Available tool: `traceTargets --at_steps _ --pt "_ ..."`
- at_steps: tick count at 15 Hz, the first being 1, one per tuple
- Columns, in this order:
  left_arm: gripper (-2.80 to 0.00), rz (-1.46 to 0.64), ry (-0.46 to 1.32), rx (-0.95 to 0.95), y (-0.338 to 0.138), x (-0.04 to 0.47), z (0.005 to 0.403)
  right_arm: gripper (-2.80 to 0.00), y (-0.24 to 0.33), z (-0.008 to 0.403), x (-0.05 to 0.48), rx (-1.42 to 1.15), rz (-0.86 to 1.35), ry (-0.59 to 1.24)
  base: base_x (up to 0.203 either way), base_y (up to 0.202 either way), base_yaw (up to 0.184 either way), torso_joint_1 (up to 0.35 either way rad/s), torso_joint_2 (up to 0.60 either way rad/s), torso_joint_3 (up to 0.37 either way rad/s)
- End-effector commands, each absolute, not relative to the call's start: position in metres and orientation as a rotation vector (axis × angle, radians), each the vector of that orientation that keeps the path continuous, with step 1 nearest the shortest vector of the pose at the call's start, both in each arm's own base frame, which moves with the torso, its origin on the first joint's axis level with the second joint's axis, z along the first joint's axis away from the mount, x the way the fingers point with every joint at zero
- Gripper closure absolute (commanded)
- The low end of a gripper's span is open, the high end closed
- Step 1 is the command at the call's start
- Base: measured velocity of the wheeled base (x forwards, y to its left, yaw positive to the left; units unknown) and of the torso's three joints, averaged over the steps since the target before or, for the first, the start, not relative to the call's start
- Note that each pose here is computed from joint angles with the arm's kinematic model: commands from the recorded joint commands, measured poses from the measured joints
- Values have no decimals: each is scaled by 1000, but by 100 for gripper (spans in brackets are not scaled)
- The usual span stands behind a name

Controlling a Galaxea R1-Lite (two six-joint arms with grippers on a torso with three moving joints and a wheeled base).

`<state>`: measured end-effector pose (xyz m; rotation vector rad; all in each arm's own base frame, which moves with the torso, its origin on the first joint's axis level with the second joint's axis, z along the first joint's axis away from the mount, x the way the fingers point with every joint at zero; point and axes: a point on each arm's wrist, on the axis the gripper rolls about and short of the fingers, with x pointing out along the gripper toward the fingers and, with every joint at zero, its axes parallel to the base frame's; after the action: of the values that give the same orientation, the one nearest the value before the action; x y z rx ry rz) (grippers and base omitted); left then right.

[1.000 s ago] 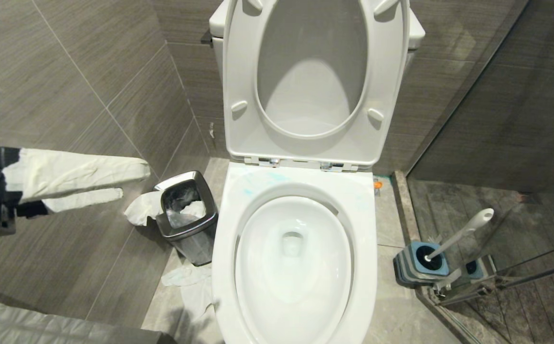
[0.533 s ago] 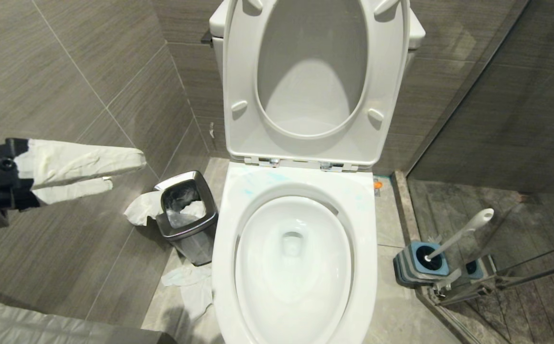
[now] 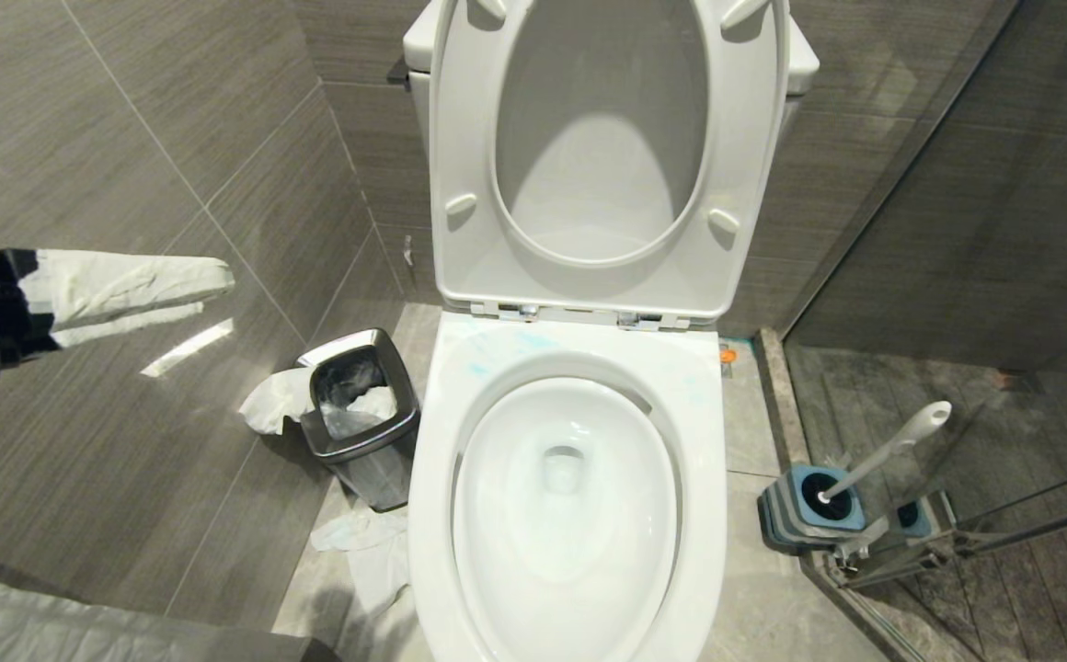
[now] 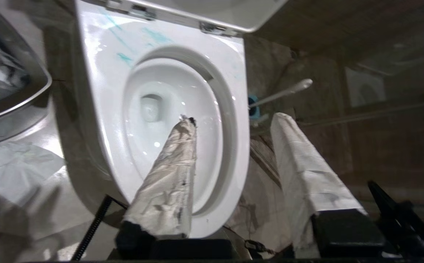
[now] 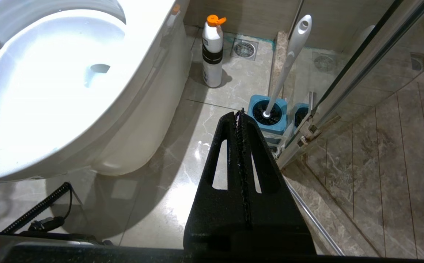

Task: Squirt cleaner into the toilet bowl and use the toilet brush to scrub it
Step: Pour in the cleaning agent

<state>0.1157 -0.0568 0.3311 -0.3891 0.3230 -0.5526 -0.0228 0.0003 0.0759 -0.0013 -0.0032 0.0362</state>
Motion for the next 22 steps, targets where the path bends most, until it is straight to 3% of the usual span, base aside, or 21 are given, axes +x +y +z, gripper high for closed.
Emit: traceTargets --at_steps 1,5,14,22 --pt "0 -463 265 -391 -54 114 335 0 0 76 -23 -2 37 -3 0 0 0 0 0 0" --pt "0 -296 -21 -395 -40 96 360 0 0 76 -23 -2 37 -3 0 0 0 0 0 0" --pt "0 10 -294 -177 1 19 369 0 0 76 -23 -2 37 -3 0 0 0 0 0 0" --pt "0 73 -399 34 9 -67 307 0 0 76 -23 -2 37 -3 0 0 0 0 0 0"
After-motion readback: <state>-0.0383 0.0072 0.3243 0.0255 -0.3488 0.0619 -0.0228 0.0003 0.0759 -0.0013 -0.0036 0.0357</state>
